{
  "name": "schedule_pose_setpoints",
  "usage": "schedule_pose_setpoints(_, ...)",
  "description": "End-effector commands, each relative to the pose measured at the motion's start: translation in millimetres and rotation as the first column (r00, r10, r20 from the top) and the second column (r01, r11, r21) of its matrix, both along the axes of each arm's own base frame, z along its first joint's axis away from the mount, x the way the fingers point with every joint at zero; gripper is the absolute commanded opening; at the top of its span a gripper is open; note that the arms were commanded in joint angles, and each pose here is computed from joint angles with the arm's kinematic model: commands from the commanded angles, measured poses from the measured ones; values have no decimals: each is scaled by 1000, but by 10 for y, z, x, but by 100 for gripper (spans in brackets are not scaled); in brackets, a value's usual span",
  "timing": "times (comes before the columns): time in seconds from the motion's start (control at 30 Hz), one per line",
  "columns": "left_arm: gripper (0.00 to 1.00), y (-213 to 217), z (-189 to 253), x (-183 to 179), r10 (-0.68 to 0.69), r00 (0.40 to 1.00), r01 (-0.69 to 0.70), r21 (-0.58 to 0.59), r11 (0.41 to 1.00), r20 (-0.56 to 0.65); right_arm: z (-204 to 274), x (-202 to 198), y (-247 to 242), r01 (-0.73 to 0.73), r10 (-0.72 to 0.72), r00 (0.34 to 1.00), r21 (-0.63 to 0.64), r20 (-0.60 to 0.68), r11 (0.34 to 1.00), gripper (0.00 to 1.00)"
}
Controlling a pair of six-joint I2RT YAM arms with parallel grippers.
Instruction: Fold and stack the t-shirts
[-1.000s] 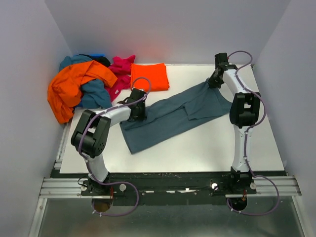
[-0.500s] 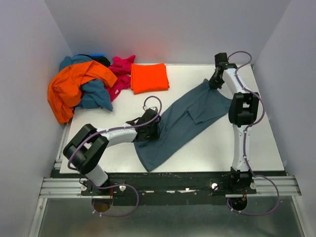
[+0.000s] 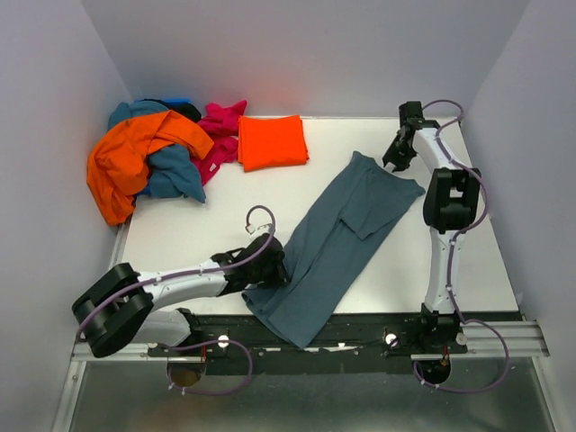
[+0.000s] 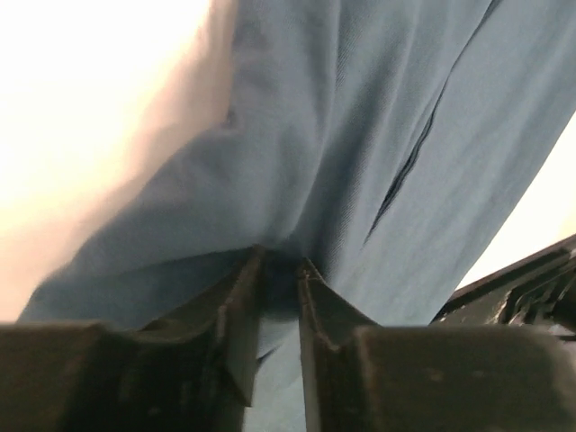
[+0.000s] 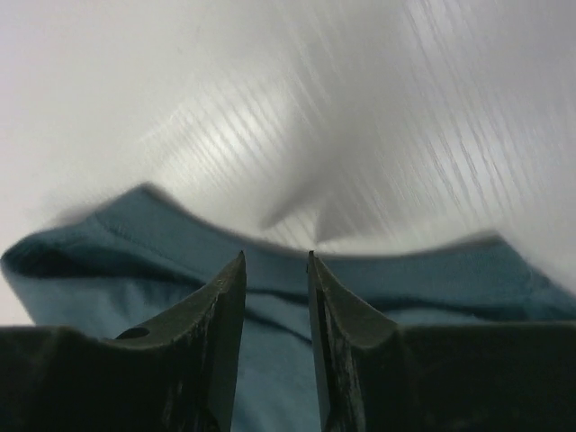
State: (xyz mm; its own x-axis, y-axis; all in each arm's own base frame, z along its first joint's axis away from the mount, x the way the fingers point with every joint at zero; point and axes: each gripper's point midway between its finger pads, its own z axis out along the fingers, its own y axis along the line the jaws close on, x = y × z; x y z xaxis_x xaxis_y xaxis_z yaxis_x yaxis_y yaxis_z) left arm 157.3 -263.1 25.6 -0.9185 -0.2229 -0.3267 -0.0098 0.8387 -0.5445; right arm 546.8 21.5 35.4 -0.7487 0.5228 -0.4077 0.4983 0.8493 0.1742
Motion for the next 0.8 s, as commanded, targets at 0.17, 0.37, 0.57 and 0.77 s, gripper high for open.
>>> schedule_pose_setpoints(0.17,46,447,870,696,101,963,-140,144,980,249,995,-526,19,-9,3,957,21,289,1000,35)
schedule_pose_setpoints(0.37,52,153,1446,1125,-45,896,9,83,996,443,694,-1276,-14,128,-143,965,83,220,988,1)
schedule_pose_setpoints(0.57,63,-289,1497,1654,-161,849,113,124,986,503,353,-1647,68,174,-196,968,149,154,973,1)
schedule_pose_setpoints(0.77,59,-636,1198,2224,-238,874,221,91,971,424,42,-1788,150,207,-226,971,196,79,958,1)
